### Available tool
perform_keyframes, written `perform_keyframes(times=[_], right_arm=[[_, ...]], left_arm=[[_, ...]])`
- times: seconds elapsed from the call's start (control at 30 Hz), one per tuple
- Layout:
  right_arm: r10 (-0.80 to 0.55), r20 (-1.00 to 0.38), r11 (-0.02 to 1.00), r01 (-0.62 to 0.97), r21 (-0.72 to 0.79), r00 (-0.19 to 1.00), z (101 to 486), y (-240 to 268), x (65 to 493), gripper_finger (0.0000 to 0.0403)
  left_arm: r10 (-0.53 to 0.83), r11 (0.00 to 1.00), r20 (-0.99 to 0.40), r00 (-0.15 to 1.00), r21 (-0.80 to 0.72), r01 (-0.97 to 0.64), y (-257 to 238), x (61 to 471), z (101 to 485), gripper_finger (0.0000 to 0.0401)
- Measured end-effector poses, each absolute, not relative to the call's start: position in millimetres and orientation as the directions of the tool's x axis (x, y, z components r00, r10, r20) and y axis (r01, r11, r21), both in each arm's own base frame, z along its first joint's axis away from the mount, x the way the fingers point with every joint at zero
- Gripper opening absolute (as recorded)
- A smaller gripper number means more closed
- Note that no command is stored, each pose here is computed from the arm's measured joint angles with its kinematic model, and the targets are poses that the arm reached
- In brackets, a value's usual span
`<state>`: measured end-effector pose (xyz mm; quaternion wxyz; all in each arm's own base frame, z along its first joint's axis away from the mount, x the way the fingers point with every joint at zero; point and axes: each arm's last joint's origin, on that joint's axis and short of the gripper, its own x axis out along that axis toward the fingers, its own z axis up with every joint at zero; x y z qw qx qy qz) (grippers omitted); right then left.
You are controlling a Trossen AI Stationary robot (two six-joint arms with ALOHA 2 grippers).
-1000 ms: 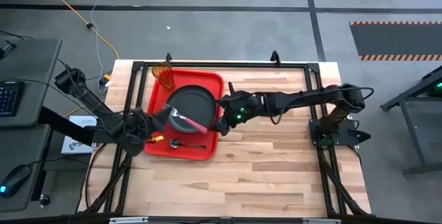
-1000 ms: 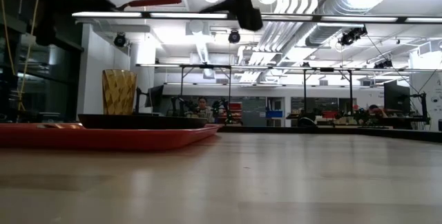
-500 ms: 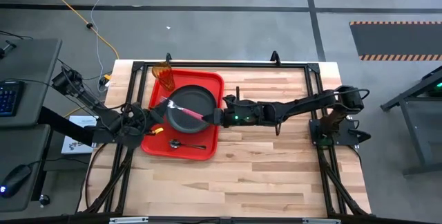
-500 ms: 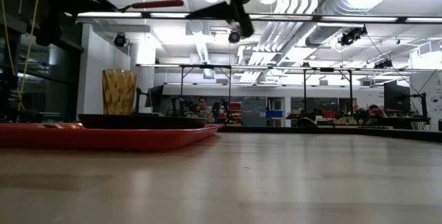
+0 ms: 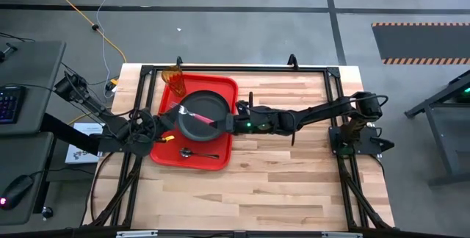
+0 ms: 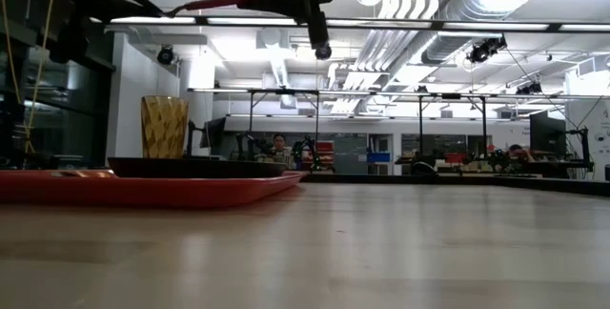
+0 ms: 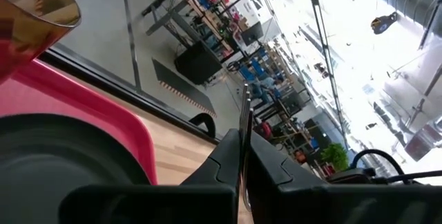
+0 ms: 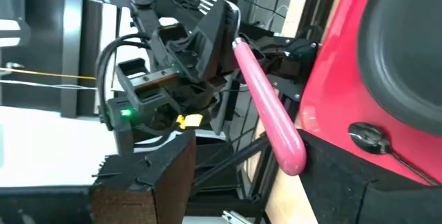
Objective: Pick and place plate/cup/fork/spoon on tray
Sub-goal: Put the pink fork on the red tray to the right of the black spoon
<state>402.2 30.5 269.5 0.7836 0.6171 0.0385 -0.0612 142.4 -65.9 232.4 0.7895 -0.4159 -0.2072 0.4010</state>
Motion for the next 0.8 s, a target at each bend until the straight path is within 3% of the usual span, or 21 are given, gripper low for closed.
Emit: perform_keyframes(times=[0.23, 0.53, 0.8], right_arm=[[-0.06, -0.134, 0.235, 0.144, 0.961, 0.989, 269.7, 29.5, 402.3, 0.0188], [-0.075, -0.144, 0.255, 0.158, 0.954, 0.987, 268.7, 29.0, 402.1, 0.0023], [-0.028, -0.146, 0.307, 0.147, 0.94, 0.989, 273.9, 23.0, 399.4, 0.001]], left_arm=[[0.807, 0.33, -0.005, 0.59, -0.825, -0.458, -65.8, 142.3, 232.5, 0.0], [0.809, 0.327, -0.004, 0.588, -0.828, -0.455, -65.7, 142.1, 232.5, 0.0], [0.774, 0.344, -0.026, 0.632, -0.821, -0.456, -65.1, 141.1, 233.9, 0.0036]])
